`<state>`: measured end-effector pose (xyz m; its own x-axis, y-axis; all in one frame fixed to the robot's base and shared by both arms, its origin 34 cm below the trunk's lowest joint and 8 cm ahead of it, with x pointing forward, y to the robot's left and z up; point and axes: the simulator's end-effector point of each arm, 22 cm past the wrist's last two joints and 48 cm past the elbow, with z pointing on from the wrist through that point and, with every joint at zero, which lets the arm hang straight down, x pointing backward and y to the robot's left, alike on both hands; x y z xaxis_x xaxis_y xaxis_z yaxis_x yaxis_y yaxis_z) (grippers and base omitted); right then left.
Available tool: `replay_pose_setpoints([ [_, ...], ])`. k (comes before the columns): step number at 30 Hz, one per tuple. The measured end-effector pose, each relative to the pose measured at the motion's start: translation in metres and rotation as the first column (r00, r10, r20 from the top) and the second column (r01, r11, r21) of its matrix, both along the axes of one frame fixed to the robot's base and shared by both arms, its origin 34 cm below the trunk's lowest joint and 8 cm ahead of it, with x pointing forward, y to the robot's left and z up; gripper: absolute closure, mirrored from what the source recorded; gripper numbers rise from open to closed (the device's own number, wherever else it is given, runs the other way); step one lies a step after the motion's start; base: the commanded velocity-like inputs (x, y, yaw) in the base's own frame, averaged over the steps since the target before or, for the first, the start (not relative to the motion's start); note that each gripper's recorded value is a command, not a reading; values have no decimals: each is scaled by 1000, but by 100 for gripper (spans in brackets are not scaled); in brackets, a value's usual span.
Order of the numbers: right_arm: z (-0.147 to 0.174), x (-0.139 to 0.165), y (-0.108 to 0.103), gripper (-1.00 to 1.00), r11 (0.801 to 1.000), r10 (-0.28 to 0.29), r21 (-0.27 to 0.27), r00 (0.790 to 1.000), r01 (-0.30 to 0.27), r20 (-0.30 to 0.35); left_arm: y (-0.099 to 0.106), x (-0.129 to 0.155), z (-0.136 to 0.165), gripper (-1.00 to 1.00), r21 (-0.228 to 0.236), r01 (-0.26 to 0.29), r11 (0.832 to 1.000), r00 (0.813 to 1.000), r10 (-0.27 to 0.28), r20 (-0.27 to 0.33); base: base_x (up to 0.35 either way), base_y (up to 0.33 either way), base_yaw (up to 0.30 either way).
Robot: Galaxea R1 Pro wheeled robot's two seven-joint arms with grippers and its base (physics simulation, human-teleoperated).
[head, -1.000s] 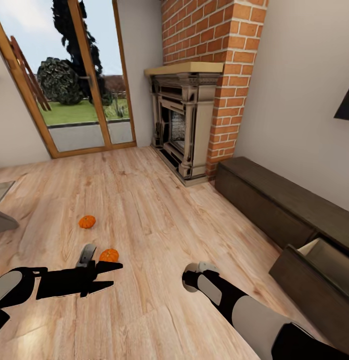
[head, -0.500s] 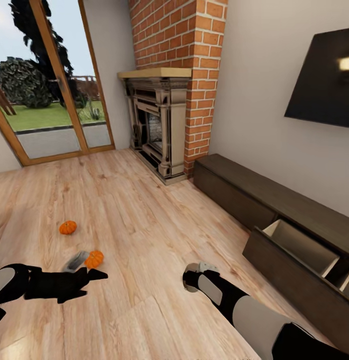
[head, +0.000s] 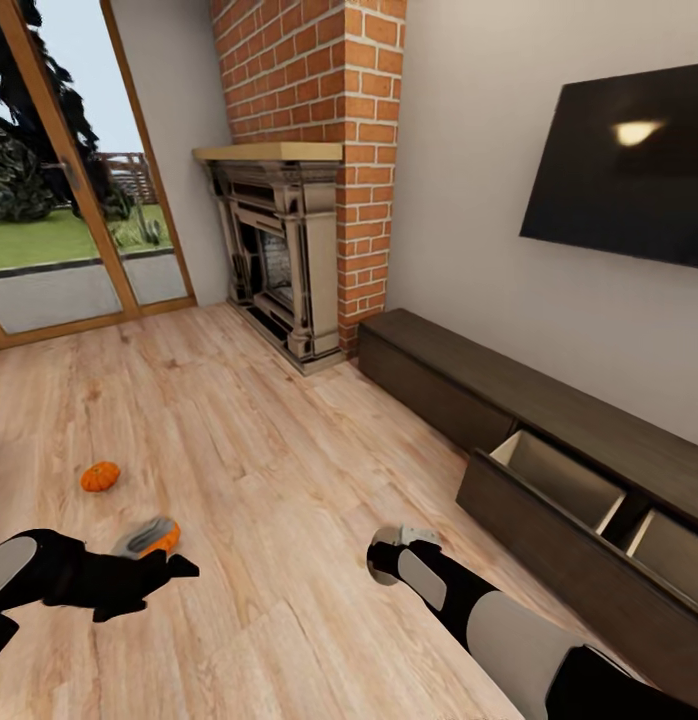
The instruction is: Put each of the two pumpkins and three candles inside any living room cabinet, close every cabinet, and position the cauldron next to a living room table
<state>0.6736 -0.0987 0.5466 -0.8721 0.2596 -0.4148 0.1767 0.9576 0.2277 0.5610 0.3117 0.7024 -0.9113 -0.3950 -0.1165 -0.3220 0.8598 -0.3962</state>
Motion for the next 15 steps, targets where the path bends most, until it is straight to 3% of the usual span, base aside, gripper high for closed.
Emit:
replay_pose_setpoints([
  [2,4,0,0,100,1000,1,0,1000,-1,0,9,1,1,-100,41,-3,999,1000,3,0,0,0,-197],
  [4,7,1,0,100,1000,1,1,1000,-1,0,25,4,-1,-100,135,-4,991,1000,2,15,0,0,-190],
  [6,11,1,0,100,1000,1,1,1000,-1,1,23,10,-3,-100,184,-9,983,999,2,38,0,0,-176],
  [15,28,3,1,100,1000,3,1,1000,-3,3,17,19,10,-100,218,-26,976,998,13,63,0,0,-141],
])
